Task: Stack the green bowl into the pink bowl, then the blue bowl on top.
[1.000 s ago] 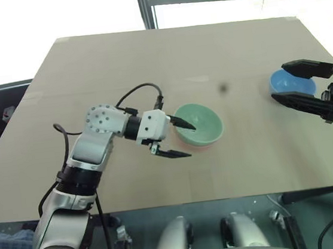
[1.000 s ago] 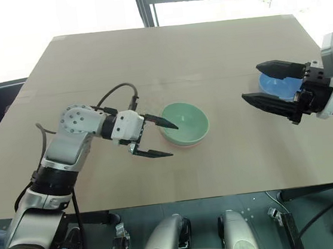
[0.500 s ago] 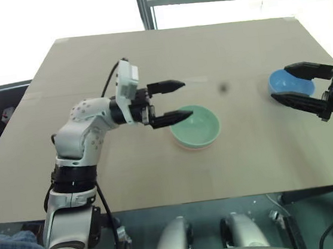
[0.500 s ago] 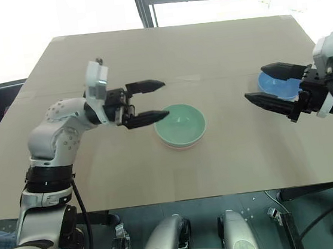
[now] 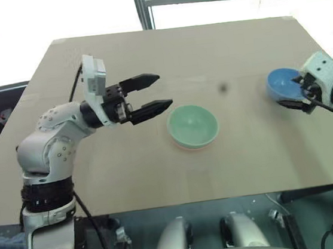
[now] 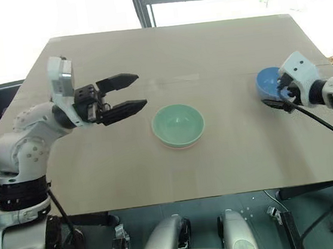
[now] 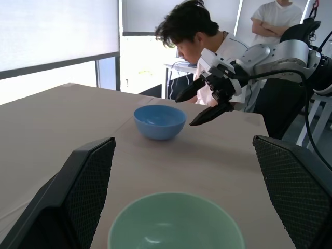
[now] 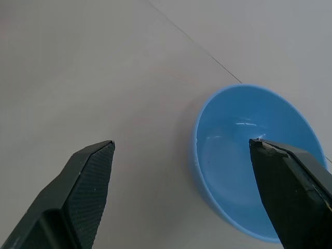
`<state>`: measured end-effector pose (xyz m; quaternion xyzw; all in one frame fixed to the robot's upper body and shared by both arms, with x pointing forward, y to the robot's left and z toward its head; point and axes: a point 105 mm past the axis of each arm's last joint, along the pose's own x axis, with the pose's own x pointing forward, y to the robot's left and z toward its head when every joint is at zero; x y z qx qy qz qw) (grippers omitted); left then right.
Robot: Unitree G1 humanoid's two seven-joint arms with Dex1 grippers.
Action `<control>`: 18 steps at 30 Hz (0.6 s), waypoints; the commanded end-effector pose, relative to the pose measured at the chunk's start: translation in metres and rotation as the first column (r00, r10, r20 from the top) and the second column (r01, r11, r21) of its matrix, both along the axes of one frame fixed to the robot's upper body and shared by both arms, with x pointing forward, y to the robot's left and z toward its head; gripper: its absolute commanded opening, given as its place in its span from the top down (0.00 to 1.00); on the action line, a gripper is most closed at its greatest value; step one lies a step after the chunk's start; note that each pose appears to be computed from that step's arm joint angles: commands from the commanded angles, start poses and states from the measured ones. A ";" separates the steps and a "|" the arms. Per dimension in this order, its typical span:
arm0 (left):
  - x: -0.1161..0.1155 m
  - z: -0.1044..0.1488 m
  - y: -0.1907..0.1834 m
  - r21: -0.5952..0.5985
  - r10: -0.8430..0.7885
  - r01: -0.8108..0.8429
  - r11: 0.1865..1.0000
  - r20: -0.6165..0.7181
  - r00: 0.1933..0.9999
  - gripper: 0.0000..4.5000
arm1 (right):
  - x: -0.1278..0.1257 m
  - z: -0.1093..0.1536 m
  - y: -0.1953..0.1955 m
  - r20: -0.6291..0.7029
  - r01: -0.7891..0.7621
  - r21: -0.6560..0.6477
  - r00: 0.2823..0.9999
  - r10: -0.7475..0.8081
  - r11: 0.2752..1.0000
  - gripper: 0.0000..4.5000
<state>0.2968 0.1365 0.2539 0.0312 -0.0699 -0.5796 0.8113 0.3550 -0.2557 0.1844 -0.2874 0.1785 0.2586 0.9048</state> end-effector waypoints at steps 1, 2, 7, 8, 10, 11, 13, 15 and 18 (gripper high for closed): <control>-0.010 0.010 0.007 0.012 0.016 -0.017 1.000 0.047 0.999 0.00 | 0.021 0.002 0.006 0.018 -0.044 -0.062 0.999 0.046 0.997 0.03; -0.011 0.009 0.008 0.015 0.021 -0.021 1.000 0.047 0.999 0.00 | 0.026 -0.003 0.008 0.001 -0.058 -0.070 0.998 0.058 0.996 0.03; -0.015 0.009 0.011 0.017 0.038 -0.039 0.999 0.049 0.998 0.00 | 0.044 -0.019 0.011 -0.058 -0.083 -0.131 0.995 0.076 0.988 0.03; -0.015 0.009 0.011 0.018 0.043 -0.044 0.999 0.050 0.998 0.00 | 0.047 -0.023 0.010 -0.073 -0.082 -0.141 0.995 0.072 0.987 0.03; -0.016 0.009 0.013 0.020 0.052 -0.053 0.998 0.050 0.997 0.00 | 0.053 -0.027 0.006 -0.090 -0.056 -0.157 0.995 0.042 0.986 0.15; -0.017 0.009 0.014 0.022 0.056 -0.058 0.998 0.051 0.997 0.00 | 0.055 -0.030 0.001 -0.099 -0.041 -0.180 0.995 0.023 0.983 0.19; -0.018 0.009 0.015 0.023 0.064 -0.065 0.998 0.051 0.997 0.00 | 0.058 -0.033 -0.005 -0.105 -0.024 -0.204 0.994 0.003 0.979 0.38; -0.019 0.009 0.016 0.023 0.069 -0.071 0.997 0.051 0.996 0.00 | 0.059 -0.034 -0.007 -0.109 -0.020 -0.207 0.994 -0.003 0.978 0.55; -0.020 0.008 0.016 0.022 0.074 -0.075 0.997 0.051 0.996 0.00 | 0.059 -0.035 -0.007 -0.116 -0.029 -0.207 0.993 0.005 0.978 0.84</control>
